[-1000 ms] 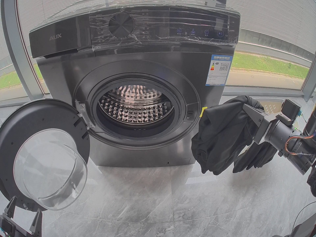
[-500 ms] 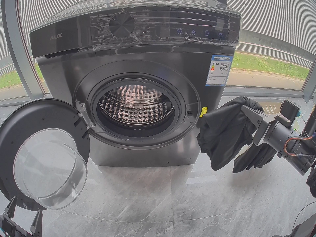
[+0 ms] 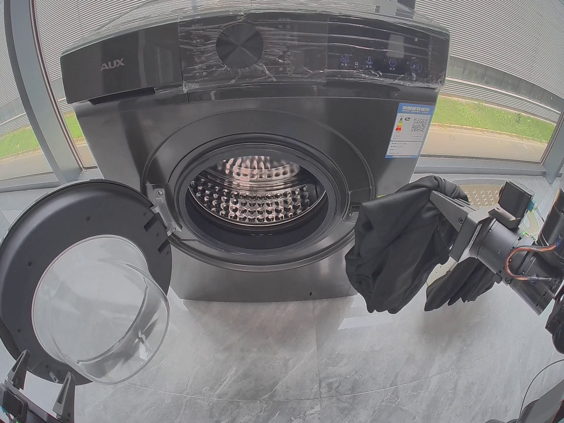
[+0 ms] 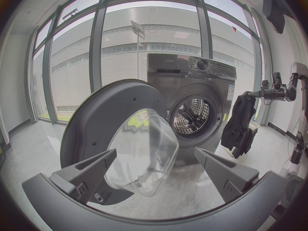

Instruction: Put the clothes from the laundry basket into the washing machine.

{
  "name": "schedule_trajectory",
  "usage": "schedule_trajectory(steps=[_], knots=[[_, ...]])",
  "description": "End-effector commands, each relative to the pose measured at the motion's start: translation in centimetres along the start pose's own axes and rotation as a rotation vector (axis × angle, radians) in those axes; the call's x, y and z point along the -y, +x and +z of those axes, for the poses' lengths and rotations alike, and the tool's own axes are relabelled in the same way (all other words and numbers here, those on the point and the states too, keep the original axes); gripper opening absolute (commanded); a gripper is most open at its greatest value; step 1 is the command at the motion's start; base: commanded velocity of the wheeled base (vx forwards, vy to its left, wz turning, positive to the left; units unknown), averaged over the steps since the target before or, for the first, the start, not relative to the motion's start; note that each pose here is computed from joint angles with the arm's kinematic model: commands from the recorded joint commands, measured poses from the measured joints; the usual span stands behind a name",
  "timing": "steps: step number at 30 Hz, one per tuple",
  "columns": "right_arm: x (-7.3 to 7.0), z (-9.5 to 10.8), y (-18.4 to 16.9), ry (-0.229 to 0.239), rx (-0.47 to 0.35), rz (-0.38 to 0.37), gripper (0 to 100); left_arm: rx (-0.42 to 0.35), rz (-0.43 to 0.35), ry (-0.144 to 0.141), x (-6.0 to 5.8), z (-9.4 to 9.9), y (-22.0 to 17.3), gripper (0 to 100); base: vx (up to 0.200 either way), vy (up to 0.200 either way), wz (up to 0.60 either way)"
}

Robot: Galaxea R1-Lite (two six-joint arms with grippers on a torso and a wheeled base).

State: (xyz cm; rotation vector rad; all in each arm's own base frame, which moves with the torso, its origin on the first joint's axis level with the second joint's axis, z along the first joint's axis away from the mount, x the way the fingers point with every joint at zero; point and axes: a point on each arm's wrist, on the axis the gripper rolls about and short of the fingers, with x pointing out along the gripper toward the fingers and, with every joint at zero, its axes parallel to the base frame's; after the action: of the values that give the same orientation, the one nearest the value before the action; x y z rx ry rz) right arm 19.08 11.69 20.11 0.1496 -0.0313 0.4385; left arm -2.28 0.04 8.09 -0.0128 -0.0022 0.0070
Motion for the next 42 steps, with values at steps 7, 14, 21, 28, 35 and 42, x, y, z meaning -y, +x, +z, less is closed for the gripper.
schedule_trajectory(steps=[7, 14, 21, 28, 35, 42], knots=[[0.0, 0.0, 0.0, 0.0, -0.002, 0.0, 0, -0.001, -0.001, -0.001, 0.0, -0.5, 0.0, 100, 0.0, 0.143, 0.0], [0.0, 0.0, 0.0, -0.001, 0.0, 0.0, 0, -0.001, 0.001, -0.001, 0.0, -0.5, 0.0, 100, 0.0, 0.114, 0.0], [0.0, -0.1, 0.0, -0.002, -0.003, 0.0, 0, -0.001, 0.001, -0.001, 0.0, -0.5, 0.0, 100, 0.0, 0.0, 0.0], [-0.2, -0.3, -0.1, -0.001, -0.014, 0.009, 0, -0.001, 0.001, 0.001, 0.0, -0.5, 0.0, 100, 0.0, 0.0, 0.0], [-0.4, -0.5, -0.2, -0.001, -0.021, 0.021, 0, 0.001, 0.002, 0.004, 0.0, -0.5, 0.0, 100, 0.0, 0.0, 0.0], [-1.7, -1.3, -0.7, 0.001, -0.059, 0.081, 0, 0.001, -0.009, 0.063, 0.0, -0.5, 0.0, 100, 0.0, 0.0, 0.0]])
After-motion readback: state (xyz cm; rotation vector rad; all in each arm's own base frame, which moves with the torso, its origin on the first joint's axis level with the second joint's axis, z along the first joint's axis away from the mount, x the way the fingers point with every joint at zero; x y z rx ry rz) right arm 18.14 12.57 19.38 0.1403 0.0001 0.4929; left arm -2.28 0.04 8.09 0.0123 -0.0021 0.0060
